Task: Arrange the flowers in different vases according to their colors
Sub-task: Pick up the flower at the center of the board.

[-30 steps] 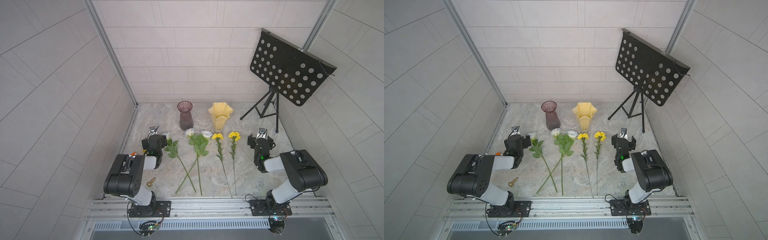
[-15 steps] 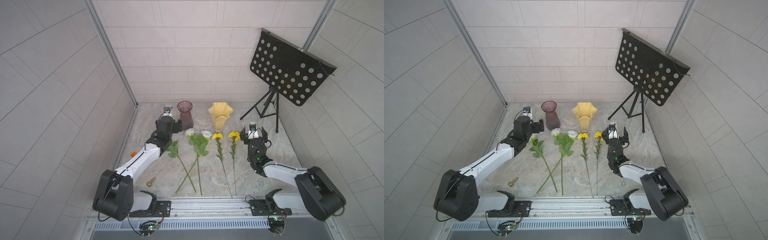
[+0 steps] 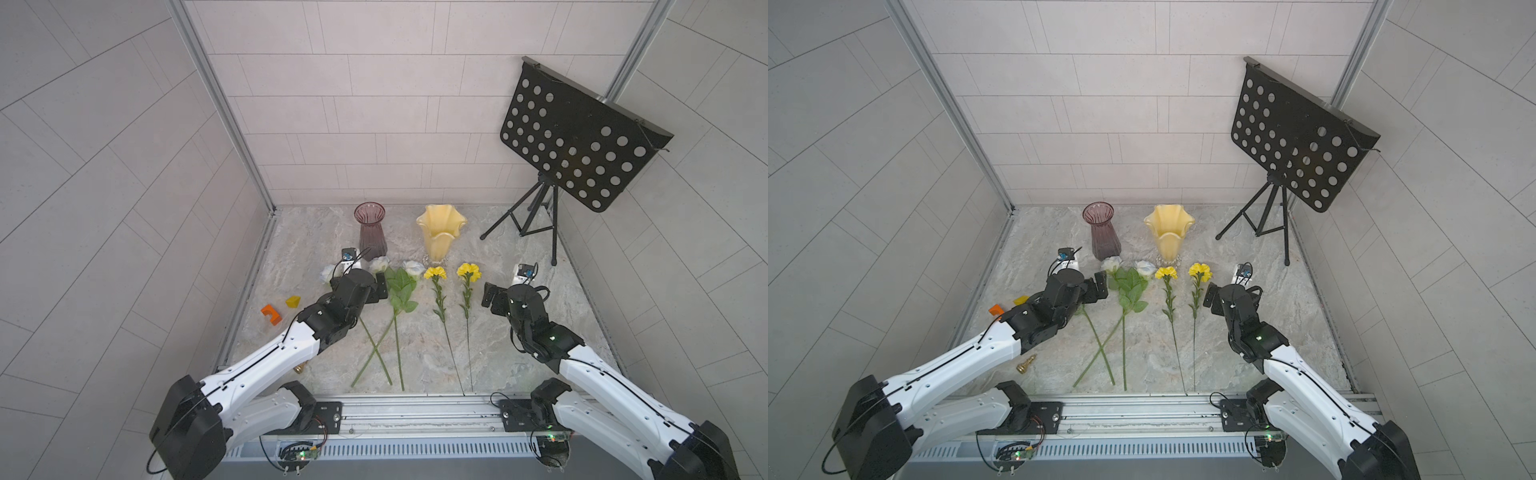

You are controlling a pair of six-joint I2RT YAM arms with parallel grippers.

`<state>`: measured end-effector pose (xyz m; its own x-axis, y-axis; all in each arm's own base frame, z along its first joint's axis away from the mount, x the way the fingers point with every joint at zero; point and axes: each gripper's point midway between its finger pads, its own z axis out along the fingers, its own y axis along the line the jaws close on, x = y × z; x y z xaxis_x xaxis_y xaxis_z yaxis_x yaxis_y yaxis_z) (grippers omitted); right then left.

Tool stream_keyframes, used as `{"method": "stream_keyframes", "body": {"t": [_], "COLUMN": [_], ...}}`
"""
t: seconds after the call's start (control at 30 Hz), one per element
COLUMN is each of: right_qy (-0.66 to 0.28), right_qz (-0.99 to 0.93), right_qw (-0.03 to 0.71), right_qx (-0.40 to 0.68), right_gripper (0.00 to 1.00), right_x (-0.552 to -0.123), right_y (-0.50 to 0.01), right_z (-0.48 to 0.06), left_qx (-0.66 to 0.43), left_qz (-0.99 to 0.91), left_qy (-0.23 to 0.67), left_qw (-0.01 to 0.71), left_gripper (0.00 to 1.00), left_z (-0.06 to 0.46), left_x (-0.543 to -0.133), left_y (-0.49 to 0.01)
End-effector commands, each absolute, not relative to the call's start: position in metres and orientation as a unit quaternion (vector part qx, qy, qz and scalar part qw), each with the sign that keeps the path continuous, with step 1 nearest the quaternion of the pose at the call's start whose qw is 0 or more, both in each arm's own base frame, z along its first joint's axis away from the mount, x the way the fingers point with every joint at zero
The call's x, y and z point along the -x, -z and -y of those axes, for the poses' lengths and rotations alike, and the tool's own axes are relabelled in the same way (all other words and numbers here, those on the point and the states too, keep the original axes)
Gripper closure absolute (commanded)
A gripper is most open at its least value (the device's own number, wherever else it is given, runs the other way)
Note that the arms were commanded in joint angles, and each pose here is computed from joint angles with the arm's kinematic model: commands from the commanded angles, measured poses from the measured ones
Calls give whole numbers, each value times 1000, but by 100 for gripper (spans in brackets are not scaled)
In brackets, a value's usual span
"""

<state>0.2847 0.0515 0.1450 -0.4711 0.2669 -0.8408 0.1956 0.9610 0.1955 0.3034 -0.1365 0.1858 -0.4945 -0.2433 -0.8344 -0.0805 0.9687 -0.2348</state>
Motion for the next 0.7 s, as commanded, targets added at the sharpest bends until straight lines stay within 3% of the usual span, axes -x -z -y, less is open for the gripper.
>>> {"method": "stream_keyframes", "body": {"t": [0.0, 0.2, 0.4, 0.5, 0.67], "right_qy": [-31, 29, 40, 2, -2], "right_qz": [-855, -855, -819, -812, -850], "right_qw": [497, 499, 529, 539, 494], "right_qx": [-146, -141, -217, -226, -182], "right_gripper": [0, 0, 0, 0, 0], "right_x": [-284, -284, -273, -269, -268], "right_y": [-145, -141, -150, -156, -163], "right_z": [-49, -33, -9, -6, -18], "left_qx": [246, 237, 248, 289, 212], "left_qz": [-827, -818, -823, -818, -858], "left_qy": [-20, 41, -1, 2, 16], "left_qw": [505, 523, 512, 498, 468], "left_gripper": [0, 0, 0, 0, 0], "left_z": [64, 79, 73, 73, 104], "left_x": [-279, -287, -290, -291, -296], "left_y": [-164, -156, -152, -154, -141]}}
